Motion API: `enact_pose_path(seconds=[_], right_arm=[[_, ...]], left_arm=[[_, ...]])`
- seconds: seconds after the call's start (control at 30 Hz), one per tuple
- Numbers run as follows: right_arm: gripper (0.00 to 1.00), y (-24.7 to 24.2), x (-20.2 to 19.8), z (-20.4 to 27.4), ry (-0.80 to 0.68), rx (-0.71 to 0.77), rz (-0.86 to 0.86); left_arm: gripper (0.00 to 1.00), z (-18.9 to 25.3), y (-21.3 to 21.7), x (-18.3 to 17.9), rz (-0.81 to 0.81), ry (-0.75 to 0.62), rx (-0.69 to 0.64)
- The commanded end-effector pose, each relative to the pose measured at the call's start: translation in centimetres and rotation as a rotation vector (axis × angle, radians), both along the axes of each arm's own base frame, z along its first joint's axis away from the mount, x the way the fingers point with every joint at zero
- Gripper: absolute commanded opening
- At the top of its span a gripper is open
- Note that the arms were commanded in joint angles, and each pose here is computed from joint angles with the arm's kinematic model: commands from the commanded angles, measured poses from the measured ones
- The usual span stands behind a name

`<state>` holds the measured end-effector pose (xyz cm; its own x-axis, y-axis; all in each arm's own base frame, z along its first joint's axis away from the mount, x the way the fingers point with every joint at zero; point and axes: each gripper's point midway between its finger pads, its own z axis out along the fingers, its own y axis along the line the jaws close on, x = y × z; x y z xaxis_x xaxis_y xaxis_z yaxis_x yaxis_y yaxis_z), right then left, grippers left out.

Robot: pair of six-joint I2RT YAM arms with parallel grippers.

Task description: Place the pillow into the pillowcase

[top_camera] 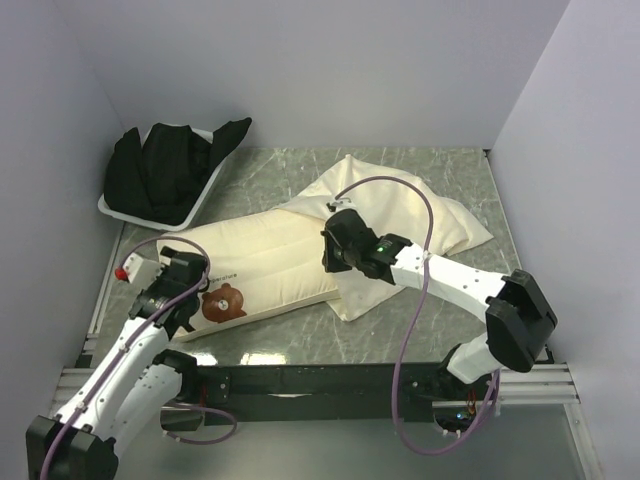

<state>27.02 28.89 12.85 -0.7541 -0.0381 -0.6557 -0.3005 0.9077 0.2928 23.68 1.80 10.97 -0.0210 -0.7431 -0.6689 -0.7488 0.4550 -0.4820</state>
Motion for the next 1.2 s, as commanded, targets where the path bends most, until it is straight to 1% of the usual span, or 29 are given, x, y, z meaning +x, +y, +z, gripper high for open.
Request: enact_pose_path(seconds=[0.0, 0.03, 0.07, 0.13, 0.2, 0.23, 0.3, 0.33, 0.4, 0.43, 0.47, 0.5, 0.53, 0.57, 0.6, 0.7, 0.9, 1.03, 1.1, 1.13, 1.17], right_arm=[[0.00, 1.0, 0.7, 1.1, -0.023, 0.032, 0.020], [0.00, 1.1, 0.7, 1.0, -0.023, 0.034, 0.022], [0.00, 1.1, 0.7, 1.0, -0.022, 0.033, 0.021], [0.00, 1.3, 0.6, 1.0, -0.017, 0.040, 0.027], [0.00, 1.5, 0.6, 1.1, -0.018, 0.045, 0.030], [0.00, 1.5, 0.6, 1.1, -0.018, 0.047, 0.031], [0.00, 1.5, 0.6, 1.0, -0.016, 0.040, 0.034], [0.00, 1.5, 0.7, 1.0, -0.017, 0.036, 0.035], [0.00, 1.5, 0.8, 0.9, -0.018, 0.029, 0.036], [0.00, 1.5, 0.8, 0.8, -0.017, 0.027, 0.037], [0.00, 1.5, 0.8, 0.9, -0.018, 0.026, 0.036], [0.00, 1.5, 0.8, 0.9, -0.018, 0.026, 0.036], [0.00, 1.5, 0.7, 1.0, -0.021, 0.026, 0.037], [0.00, 1.4, 0.8, 1.1, -0.025, 0.028, 0.034], [0.00, 1.4, 0.9, 1.3, -0.028, 0.029, 0.032], [0.00, 1.5, 1.0, 1.5, -0.030, 0.027, 0.032], [0.00, 2.0, 0.9, 1.8, -0.027, 0.028, 0.039], [0.00, 2.2, 0.4, 1.5, -0.027, 0.002, 0.047], [0.00, 1.1, 0.7, 0.8, -0.034, -0.040, 0.009], [0.00, 0.2, 0.9, 0.4, -0.032, -0.066, -0.013], [0.02, -0.7, 1.2, 0.3, -0.041, -0.088, -0.044]], left_arm=[[0.99, -0.7, 2.4, -2.4, 0.137, 0.075, 0.045], [0.99, -1.3, 2.7, -2.8, 0.156, 0.113, 0.064], [0.99, -1.3, 2.8, -2.7, 0.185, 0.110, 0.048], [0.99, -2.0, 2.7, -1.9, 0.190, 0.126, 0.039], [0.99, -2.8, 2.0, -1.2, 0.148, 0.144, 0.014], [0.99, -2.9, 1.5, -0.3, 0.127, 0.124, -0.002], [0.99, -3.3, 0.8, 0.3, 0.067, 0.113, -0.006], [0.97, -3.1, -0.2, 0.7, 0.017, 0.084, -0.047], [0.78, -2.6, -1.4, 1.6, -0.068, 0.018, -0.071], [0.69, -2.2, -2.5, 1.7, -0.125, -0.029, -0.112], [0.48, -1.3, -3.3, 2.4, -0.183, -0.082, -0.123], [0.38, -1.0, -3.9, 2.5, -0.218, -0.109, -0.138], [0.25, 0.0, -4.4, 2.6, -0.247, -0.156, -0.155], [0.04, -0.2, -5.3, 2.5, -0.291, -0.157, -0.183], [0.01, 0.2, -5.8, 2.6, -0.313, -0.174, -0.200], [0.01, 0.6, -7.9, 2.6, -0.412, -0.184, -0.240], [0.01, 1.9, -11.5, 2.4, -0.509, -0.222, -0.267], [0.01, 2.4, -13.3, 2.7, -0.534, -0.212, -0.265], [0.01, 2.7, -13.4, 2.7, -0.531, -0.205, -0.266], [0.01, 3.7, -13.2, 2.9, -0.518, -0.225, -0.262], [0.01, 3.9, -12.9, 2.9, -0.507, -0.224, -0.251]])
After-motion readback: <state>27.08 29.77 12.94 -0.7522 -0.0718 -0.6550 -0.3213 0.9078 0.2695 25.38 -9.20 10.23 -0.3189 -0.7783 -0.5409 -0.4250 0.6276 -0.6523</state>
